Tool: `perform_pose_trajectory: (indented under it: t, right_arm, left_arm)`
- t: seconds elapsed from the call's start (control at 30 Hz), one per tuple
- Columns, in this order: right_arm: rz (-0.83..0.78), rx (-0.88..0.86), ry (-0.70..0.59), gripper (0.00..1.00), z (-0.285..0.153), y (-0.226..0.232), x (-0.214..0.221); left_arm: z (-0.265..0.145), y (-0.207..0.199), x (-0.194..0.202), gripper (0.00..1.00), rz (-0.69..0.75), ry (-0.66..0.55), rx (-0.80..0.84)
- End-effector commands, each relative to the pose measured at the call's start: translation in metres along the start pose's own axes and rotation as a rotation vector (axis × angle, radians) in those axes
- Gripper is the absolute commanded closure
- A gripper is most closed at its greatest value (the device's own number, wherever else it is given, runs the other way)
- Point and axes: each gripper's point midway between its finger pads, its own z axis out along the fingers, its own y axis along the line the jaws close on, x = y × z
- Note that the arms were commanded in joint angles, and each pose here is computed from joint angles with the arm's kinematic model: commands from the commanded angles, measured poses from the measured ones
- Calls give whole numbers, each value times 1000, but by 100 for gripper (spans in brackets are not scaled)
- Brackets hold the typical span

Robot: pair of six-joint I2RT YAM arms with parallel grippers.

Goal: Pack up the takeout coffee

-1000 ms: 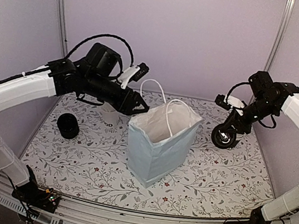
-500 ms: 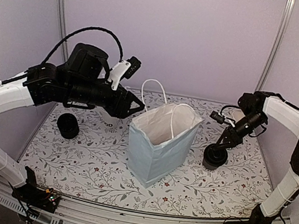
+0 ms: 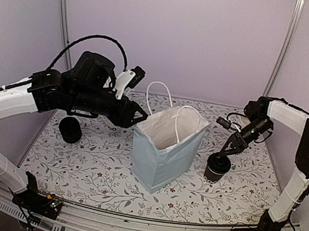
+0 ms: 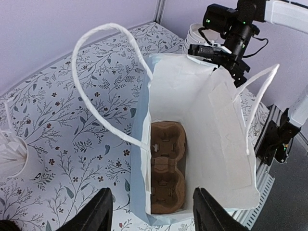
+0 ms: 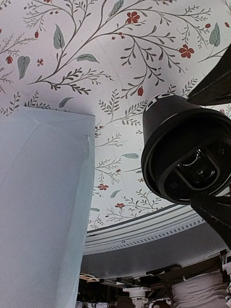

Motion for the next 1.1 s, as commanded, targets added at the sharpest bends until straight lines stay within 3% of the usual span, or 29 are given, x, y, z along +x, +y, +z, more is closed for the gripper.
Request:
perform_pose_trajectory:
  t: [0.0,0.1,0.13,0.17,0.3,0.47,0.73,0.93,0.97,1.07]
  right_arm:
    - [-65,72,-42,32,-27,8,-18]
    - [-188,145,-117,25,-60,25,-44]
    - [-256,175,-167,10,-75,39,-55]
    - [-334,170,-214,2,-85,55,-64]
    - [-713,271,-405,1,-113,120,-90]
    - [-992,322,-439,2,-97,185,-100]
    - [-988,186,-412,22,-64,204,-137]
    - [-971,131,-362,41,-36,208,-147]
    - [-971,122,-359,51,-35,210,-148]
    - [-968,99,-364,98,-38,221,-152]
  left_arm:
    - [1,4,2,41,-17,7,-13]
    - [1,5,3,40,-35,13,-13]
    - [2,5,4,39,-46,18,-11]
    - [4,3,4,39,-58,22,0]
    - [16,0,2,38,-97,42,8]
    - [30,13,-10,38,-180,7,-32]
    - [36,40,-43,39,-283,-83,-66]
    - [37,32,-63,54,-207,-142,12]
    - [36,31,-65,59,-192,-147,22]
    - [40,31,-67,77,-160,-136,50]
